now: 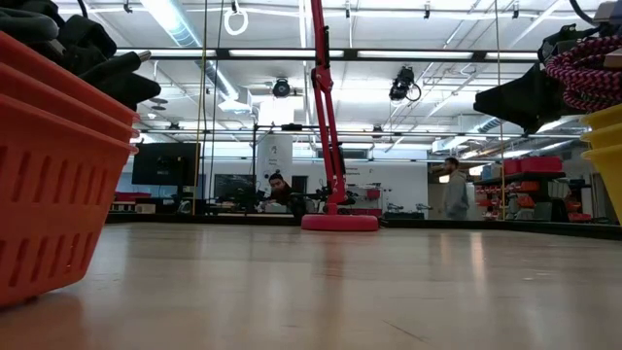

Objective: Pick & Place USB Port
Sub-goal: Return to Home Position

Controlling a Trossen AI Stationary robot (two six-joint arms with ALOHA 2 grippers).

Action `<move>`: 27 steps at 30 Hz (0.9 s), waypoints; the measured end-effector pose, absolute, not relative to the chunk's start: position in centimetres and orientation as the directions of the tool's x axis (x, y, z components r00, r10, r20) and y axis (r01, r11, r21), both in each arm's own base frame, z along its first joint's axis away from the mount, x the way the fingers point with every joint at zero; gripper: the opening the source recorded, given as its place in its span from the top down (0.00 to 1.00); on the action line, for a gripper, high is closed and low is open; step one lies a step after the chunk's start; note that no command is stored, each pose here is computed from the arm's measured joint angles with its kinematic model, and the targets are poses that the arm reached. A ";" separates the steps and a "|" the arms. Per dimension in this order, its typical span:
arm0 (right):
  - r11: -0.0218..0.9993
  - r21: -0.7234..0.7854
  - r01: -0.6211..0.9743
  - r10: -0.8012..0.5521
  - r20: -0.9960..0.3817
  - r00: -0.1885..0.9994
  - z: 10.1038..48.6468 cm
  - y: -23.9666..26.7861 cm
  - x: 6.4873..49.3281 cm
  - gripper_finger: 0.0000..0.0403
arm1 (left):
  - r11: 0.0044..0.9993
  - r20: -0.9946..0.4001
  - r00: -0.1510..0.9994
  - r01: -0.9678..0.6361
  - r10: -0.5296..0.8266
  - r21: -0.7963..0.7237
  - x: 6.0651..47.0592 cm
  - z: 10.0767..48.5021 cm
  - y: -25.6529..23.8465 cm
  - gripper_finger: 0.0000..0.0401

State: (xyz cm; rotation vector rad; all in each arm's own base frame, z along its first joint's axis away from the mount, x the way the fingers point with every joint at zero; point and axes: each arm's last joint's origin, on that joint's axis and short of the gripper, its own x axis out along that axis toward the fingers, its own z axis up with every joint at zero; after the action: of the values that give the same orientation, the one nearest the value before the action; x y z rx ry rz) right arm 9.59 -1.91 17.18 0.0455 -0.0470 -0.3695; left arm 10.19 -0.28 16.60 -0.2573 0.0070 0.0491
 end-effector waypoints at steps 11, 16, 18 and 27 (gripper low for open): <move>0.931 0.052 0.360 -0.362 0.038 0.931 17.2 -1.9 9.6 0.63 | 0.966 -0.006 0.999 -0.047 0.047 -0.255 10.2 16.7 -0.3 0.94; 0.931 0.052 0.360 -0.362 0.038 0.931 17.2 -1.9 9.6 0.63 | 0.966 -0.005 0.999 -0.047 0.047 -0.255 10.2 16.7 -0.3 0.94; 0.931 0.052 0.360 -0.362 0.038 0.931 17.2 -1.9 9.6 0.63 | 0.966 -0.004 0.999 -0.047 0.047 -0.256 10.2 16.7 -0.3 0.94; 0.931 0.052 0.360 -0.362 0.038 0.931 17.2 -1.9 9.6 0.63 | 0.966 -0.002 0.999 -0.046 0.047 -0.256 10.2 16.8 -0.3 0.94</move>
State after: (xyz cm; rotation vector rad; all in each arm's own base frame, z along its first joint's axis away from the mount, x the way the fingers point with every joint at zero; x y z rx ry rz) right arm 9.59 -1.91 17.18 0.0448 -0.0468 -0.3698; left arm 10.18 -0.28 16.77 -0.2586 -0.0039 0.0466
